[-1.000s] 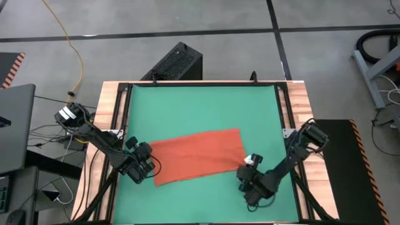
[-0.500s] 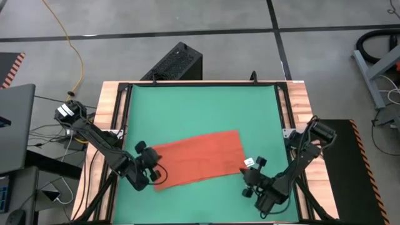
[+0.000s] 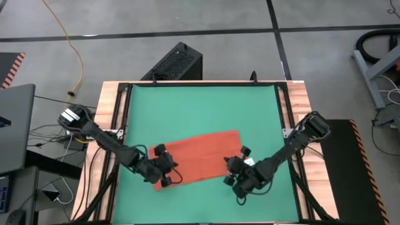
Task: Roll towel
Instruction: Fold the orange towel
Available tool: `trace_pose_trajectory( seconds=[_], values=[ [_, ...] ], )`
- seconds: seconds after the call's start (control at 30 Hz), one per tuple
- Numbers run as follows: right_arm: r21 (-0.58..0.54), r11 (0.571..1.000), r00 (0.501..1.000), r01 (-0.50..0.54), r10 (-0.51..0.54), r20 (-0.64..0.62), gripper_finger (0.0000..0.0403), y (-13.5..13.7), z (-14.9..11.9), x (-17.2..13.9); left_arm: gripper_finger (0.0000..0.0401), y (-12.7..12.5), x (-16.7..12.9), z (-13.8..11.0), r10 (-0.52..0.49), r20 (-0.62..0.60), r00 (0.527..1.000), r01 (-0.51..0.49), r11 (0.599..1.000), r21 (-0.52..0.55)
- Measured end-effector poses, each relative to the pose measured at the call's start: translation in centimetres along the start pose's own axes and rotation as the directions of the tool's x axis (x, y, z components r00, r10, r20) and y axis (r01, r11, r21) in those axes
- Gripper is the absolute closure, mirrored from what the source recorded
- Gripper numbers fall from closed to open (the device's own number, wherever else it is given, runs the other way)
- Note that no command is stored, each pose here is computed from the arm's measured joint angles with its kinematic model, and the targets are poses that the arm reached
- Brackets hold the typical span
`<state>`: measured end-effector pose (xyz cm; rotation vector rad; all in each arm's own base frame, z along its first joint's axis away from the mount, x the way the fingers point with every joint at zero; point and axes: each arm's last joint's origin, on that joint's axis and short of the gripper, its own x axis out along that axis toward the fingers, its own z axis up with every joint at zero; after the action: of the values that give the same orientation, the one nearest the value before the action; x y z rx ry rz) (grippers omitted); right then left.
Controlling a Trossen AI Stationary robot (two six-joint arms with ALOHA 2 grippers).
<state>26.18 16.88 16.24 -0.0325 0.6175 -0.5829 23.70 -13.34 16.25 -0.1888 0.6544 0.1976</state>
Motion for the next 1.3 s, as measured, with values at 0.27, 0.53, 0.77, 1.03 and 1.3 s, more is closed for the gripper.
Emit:
trace_pose_trajectory(
  seconds=[0.27, 0.53, 0.77, 1.03, 1.3],
  values=[
    [0.001, 0.994, 0.992, -0.109, 0.109, -0.066, 0.0382, -0.5, -0.7, 2.3, 0.0401, -0.5, 2.8, -3.3, -0.001, -0.160, 0.987, 0.002, 1.000, 0.003],
    [0.043, 0.970, 0.950, -0.238, 0.242, -0.200, 0.0382, -0.6, -3.2, 2.0, 0.0401, -1.2, 2.2, -4.2, -0.062, -0.253, 0.966, 0.068, 0.998, 0.015],
    [-0.007, 0.955, 0.922, -0.297, 0.285, -0.261, 0.0382, -0.3, -4.6, 0.8, 0.0401, -1.0, 1.4, -3.5, -0.050, -0.214, 0.976, 0.053, 0.999, 0.012],
    [-0.080, 0.936, 0.921, -0.344, 0.319, -0.223, 0.0382, 0.6, -5.5, -1.0, 0.0401, -1.3, -2.2, 2.5, -0.029, 0.148, 0.989, 0.002, 0.984, 0.179],
    [-0.076, 0.934, 0.935, -0.349, 0.340, -0.102, 0.0382, 1.4, -5.2, -1.9, 0.0401, 3.1, 0.5, 6.0, -0.056, 0.172, 0.984, 0.011, 0.968, 0.251]
  ],
)
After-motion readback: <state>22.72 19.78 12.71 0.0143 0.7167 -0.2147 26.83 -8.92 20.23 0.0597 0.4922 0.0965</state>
